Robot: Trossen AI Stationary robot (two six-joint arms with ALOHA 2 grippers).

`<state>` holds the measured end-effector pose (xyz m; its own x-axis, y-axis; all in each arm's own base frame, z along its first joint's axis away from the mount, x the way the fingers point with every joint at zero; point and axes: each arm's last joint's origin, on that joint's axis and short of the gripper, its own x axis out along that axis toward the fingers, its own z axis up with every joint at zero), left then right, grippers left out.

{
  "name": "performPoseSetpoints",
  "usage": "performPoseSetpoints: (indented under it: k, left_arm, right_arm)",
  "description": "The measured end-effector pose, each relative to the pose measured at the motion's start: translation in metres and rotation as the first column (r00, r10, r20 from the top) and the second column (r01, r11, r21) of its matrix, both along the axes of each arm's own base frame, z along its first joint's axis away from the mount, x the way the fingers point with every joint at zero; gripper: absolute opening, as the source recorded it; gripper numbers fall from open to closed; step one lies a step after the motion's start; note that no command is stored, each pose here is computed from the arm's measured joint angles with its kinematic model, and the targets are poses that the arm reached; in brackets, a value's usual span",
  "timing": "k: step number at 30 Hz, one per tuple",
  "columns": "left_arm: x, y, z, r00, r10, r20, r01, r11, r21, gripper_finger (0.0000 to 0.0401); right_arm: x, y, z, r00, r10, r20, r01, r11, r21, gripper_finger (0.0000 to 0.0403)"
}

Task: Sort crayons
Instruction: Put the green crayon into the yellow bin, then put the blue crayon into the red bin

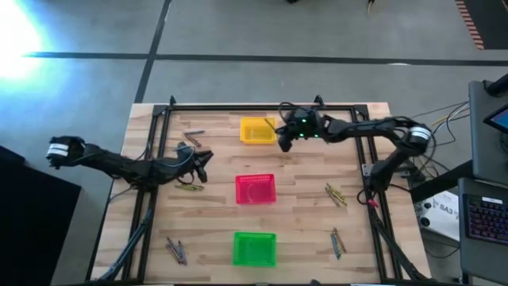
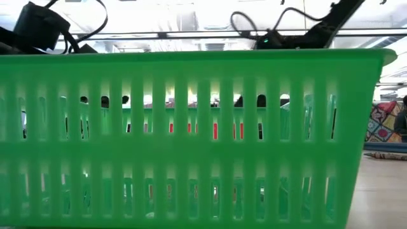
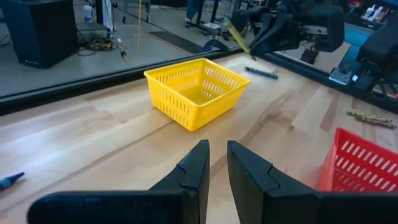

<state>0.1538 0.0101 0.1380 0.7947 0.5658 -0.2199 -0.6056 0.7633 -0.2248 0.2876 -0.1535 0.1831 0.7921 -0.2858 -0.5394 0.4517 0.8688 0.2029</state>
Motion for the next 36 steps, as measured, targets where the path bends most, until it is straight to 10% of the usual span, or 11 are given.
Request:
performPoseSetpoints:
  k: [15,23,36]
  left_arm:
    - [0.029,-0.001,-0.004,0.996,0.011,-0.092,-0.014,0.999,-0.034,0.004]
    - [0.041,-0.003,-0.002,0.995,-0.024,-0.1,0.019,0.998,-0.054,0.004]
    - [0.037,-0.002,0.0,0.995,0.029,-0.094,-0.031,0.999,-0.024,0.004]
  right_arm:
    - [0.032,-0.018,0.0,0.999,0.009,-0.037,-0.01,0.999,-0.049,0.0136]
    - [-0.013,-0.001,0.014,0.965,-0.155,-0.21,0.127,0.982,-0.139,0.0161]
    - [-0.078,0.041,0.022,0.986,-0.169,-0.014,0.165,0.975,-0.152,0.0136]
